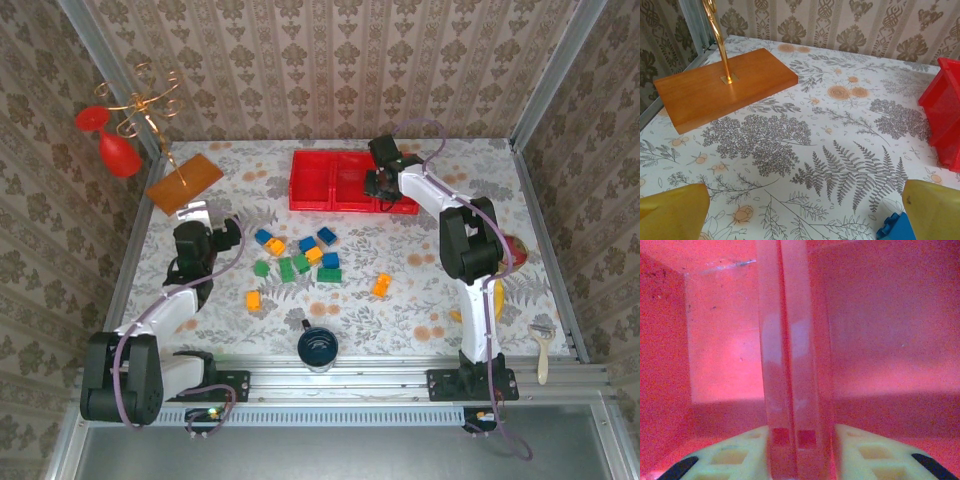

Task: Sort the legos into containers by color
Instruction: Move the container to the top-center of the table, then pick up the lego from the middle-left of the table.

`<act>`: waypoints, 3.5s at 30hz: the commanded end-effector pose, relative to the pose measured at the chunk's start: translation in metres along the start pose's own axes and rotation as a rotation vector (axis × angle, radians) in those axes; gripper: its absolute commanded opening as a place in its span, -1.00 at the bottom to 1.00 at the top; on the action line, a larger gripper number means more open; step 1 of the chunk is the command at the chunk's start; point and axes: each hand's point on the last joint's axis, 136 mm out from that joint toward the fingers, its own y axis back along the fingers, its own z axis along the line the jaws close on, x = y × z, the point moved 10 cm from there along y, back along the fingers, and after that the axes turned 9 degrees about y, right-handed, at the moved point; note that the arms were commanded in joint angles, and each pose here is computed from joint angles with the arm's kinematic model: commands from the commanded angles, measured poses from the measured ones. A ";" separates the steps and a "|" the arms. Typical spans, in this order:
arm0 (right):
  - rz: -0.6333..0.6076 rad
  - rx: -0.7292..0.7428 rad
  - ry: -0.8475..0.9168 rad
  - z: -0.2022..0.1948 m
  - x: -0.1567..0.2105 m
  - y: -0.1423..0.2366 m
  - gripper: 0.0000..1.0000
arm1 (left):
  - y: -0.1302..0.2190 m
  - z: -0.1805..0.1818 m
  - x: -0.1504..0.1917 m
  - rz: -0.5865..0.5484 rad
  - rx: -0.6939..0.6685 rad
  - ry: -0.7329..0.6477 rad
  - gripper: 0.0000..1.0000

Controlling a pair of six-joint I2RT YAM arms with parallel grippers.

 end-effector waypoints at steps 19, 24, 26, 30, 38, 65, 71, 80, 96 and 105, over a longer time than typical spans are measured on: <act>-0.084 0.019 0.069 0.004 0.001 0.074 0.39 | 0.024 0.000 -0.019 0.012 -0.032 0.093 1.00; -0.111 0.046 0.073 0.001 0.016 0.094 0.41 | 0.024 0.002 -0.019 0.085 -0.081 0.109 1.00; -0.117 0.062 0.078 0.001 0.025 0.101 0.43 | 0.021 0.001 -0.019 0.135 -0.097 0.109 1.00; -0.116 0.092 0.084 0.000 0.046 0.109 0.53 | 0.016 -0.003 -0.013 0.202 -0.081 0.114 1.00; -0.072 0.106 0.095 0.001 0.086 0.111 1.00 | -0.002 -0.023 0.007 0.298 -0.046 0.134 1.00; -0.025 0.067 0.071 0.010 0.105 0.103 1.00 | -0.079 -0.069 0.064 0.542 -0.150 0.250 0.73; -0.026 0.068 0.071 0.010 0.105 0.104 1.00 | -0.085 -0.080 0.072 0.576 -0.121 0.250 0.68; -0.023 0.068 0.067 0.010 0.105 0.103 1.00 | -0.094 -0.093 0.078 0.606 -0.075 0.236 0.46; -0.015 0.070 0.070 0.014 0.099 0.102 1.00 | -0.097 -0.100 0.075 0.623 -0.080 0.154 0.12; -0.017 0.068 0.071 0.015 0.097 0.101 1.00 | -0.093 -0.104 0.078 0.659 -0.127 0.049 0.18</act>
